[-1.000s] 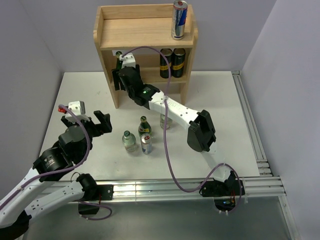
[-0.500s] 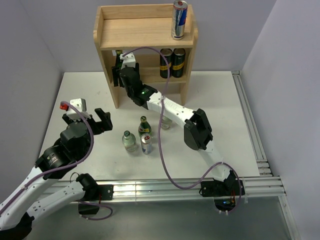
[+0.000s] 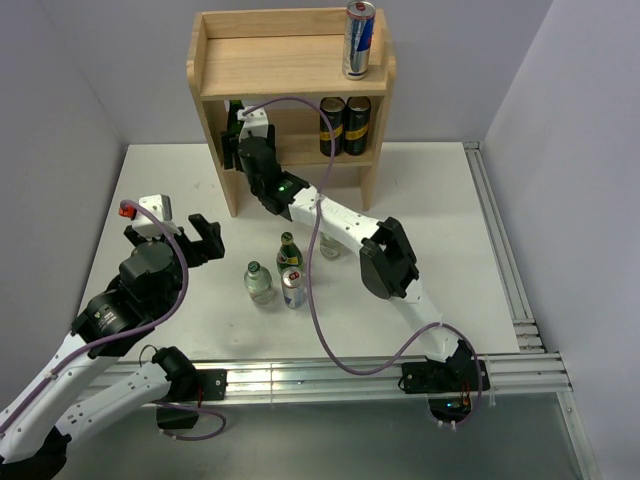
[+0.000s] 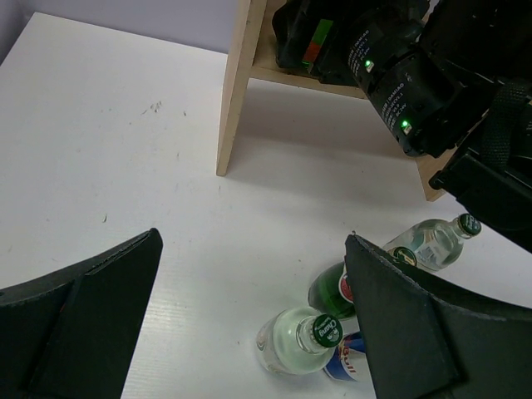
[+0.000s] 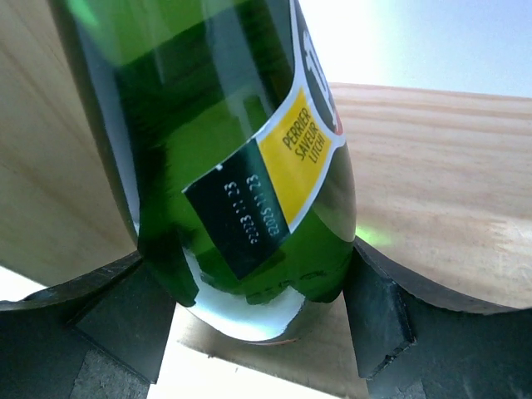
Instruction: Place and organize the beverage onto the shelf
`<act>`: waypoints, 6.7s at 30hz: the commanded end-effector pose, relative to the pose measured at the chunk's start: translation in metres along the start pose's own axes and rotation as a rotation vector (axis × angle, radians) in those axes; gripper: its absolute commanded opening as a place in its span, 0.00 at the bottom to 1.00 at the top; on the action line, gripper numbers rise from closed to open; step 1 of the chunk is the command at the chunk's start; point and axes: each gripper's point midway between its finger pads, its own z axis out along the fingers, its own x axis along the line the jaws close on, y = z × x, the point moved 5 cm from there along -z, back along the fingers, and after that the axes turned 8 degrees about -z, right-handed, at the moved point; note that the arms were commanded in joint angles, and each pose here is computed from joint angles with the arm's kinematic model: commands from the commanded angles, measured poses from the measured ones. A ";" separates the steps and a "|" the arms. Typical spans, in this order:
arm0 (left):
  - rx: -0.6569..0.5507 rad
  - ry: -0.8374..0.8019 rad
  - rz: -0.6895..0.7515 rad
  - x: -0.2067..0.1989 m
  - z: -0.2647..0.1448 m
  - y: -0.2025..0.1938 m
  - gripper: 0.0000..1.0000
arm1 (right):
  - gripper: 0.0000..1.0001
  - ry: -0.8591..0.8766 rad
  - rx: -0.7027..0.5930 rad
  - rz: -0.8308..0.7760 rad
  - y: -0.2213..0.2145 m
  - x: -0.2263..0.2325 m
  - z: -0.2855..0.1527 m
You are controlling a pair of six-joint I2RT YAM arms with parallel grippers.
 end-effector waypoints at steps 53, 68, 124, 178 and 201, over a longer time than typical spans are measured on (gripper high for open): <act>-0.008 0.005 -0.002 0.002 0.008 0.004 0.99 | 1.00 0.040 -0.063 0.029 0.040 -0.006 -0.090; 0.233 -0.193 -0.070 -0.037 0.004 -0.031 0.99 | 1.00 -0.080 -0.087 0.138 0.075 -0.061 -0.250; 0.090 0.138 -0.106 0.002 0.061 -0.238 0.88 | 1.00 -0.186 0.066 0.281 -0.037 -0.176 -0.366; -0.165 -0.099 -0.055 -0.157 0.051 0.153 0.00 | 1.00 -0.187 0.052 0.303 -0.051 -0.186 -0.373; -0.386 -0.065 -0.014 -0.157 0.163 0.232 0.00 | 1.00 -0.198 0.082 0.348 -0.089 -0.191 -0.379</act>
